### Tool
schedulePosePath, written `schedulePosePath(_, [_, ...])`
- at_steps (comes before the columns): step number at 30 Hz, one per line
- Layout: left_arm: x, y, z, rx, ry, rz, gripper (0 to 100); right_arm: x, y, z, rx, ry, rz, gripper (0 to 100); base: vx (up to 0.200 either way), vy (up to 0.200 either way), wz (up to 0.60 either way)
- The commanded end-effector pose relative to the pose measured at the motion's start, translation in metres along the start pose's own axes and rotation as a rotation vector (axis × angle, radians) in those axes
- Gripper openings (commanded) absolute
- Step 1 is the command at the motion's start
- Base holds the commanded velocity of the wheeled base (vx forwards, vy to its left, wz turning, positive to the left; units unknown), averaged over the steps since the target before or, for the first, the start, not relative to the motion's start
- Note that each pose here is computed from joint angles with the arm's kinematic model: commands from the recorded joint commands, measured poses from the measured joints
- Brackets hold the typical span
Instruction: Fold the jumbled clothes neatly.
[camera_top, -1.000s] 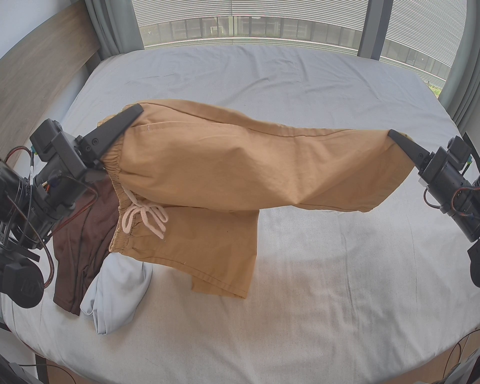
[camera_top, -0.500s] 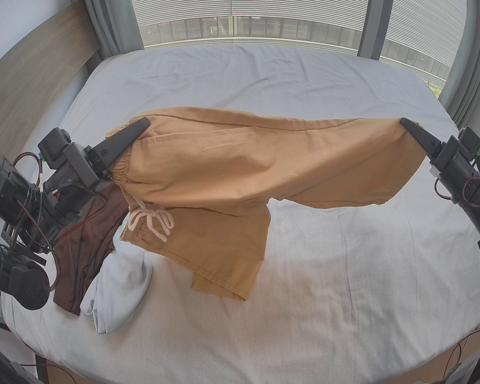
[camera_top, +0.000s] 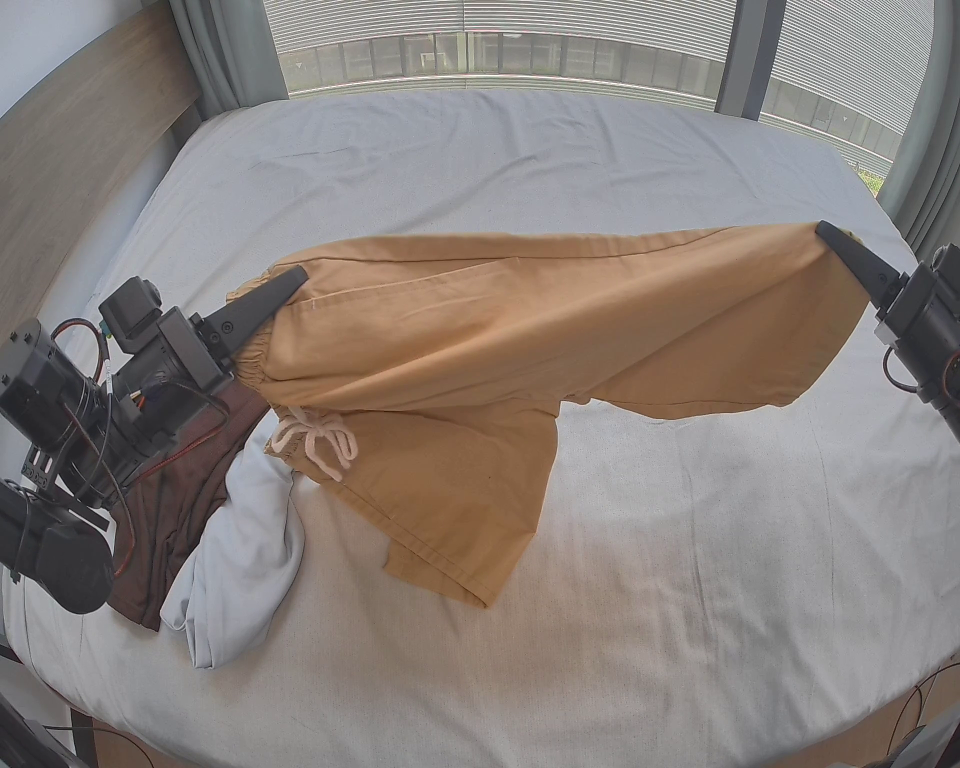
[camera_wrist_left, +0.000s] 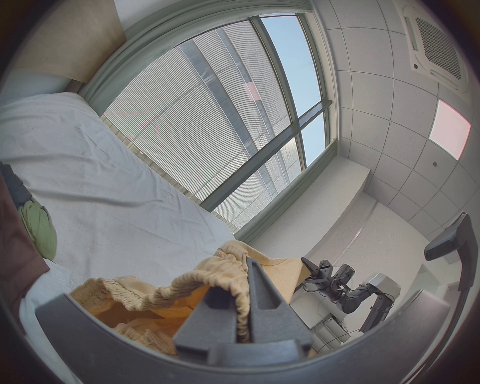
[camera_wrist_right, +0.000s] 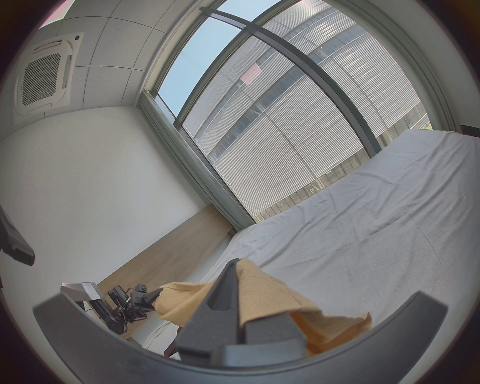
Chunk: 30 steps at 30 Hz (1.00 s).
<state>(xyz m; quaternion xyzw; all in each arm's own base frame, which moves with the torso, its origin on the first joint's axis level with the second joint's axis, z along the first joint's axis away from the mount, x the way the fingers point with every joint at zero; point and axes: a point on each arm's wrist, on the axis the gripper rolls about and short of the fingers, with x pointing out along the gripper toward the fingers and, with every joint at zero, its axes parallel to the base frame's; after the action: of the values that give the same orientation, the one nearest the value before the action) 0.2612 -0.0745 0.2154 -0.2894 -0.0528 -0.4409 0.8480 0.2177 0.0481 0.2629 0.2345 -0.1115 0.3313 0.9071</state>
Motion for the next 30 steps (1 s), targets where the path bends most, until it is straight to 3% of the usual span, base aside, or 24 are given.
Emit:
schedulePosePath(1, [-0.004,0.008,0.001,0.014,-0.001,0.028,0,0.003,-0.009,-0.014,0.009,0.045,-0.026,0,0.0,0.0,0.0])
schedulePosePath(7, [-0.004,0.007,0.004,0.037,-0.009,0.025,0,0.005,-0.018,-0.027,-0.018,0.088,-0.044,0,0.0,0.0,0.0])
schedulePosePath(22, [0.002,0.012,0.024,0.089,-0.089,0.038,0,0.002,-0.022,-0.029,-0.015,0.1,-0.052,0,0.0,0.0,0.0])
schedulePosePath(30, [0.003,0.013,0.024,0.088,-0.096,0.047,0,0.001,-0.023,-0.029,-0.015,0.105,-0.05,0,0.0,0.0,0.0])
